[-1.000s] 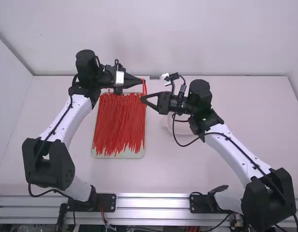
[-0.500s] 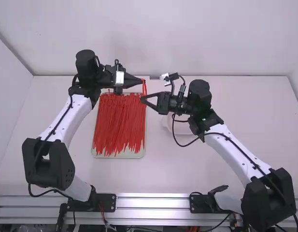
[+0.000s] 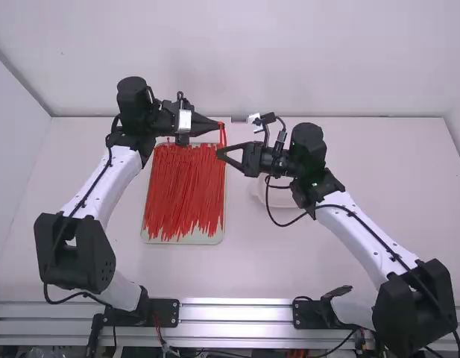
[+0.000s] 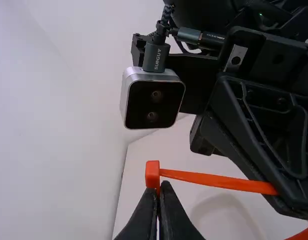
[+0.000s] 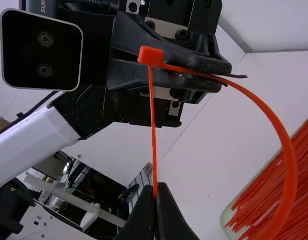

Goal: Fasten the cable tie

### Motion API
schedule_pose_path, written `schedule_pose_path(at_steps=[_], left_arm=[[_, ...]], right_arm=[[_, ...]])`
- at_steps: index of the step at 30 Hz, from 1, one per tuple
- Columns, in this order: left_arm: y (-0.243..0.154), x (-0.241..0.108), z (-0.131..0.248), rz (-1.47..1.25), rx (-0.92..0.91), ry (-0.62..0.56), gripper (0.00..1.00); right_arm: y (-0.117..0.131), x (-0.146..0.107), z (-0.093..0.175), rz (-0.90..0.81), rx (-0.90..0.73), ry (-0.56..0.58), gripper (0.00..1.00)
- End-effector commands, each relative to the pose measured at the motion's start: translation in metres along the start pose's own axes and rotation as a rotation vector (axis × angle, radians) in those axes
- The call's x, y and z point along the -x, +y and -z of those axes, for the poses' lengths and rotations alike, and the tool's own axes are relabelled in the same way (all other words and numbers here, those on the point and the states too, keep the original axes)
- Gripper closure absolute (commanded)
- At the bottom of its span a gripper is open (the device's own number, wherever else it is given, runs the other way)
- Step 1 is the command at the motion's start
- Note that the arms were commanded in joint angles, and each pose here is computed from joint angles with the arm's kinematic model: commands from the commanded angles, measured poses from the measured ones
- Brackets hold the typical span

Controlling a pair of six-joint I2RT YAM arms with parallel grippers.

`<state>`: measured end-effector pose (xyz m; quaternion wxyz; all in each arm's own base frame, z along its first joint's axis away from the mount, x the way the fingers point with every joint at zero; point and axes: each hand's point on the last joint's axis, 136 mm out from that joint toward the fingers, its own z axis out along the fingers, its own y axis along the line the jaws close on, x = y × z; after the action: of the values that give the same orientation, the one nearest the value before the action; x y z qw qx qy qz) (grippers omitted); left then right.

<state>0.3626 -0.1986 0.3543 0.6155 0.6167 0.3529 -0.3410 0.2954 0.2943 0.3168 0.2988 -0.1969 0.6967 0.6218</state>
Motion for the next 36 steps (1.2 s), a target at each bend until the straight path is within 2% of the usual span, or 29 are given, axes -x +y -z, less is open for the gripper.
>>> schedule_pose_path(at_steps=[1,21,30,36], left_arm=[[-0.006,0.0,-0.002,-0.006,-0.023,-0.017,0.98],[-0.014,0.002,-0.016,0.016,-0.056,-0.033,0.98],[-0.016,0.001,-0.016,0.046,-0.063,-0.035,0.98],[-0.022,0.006,-0.017,0.047,-0.099,-0.064,0.98]], right_arm=[[0.001,-0.001,-0.001,-0.001,0.006,0.004,1.0],[-0.001,0.007,0.004,-0.013,-0.001,-0.021,1.0],[-0.008,0.02,0.017,-0.022,-0.016,-0.058,1.0],[-0.003,0.026,0.02,-0.014,0.009,-0.07,1.0]])
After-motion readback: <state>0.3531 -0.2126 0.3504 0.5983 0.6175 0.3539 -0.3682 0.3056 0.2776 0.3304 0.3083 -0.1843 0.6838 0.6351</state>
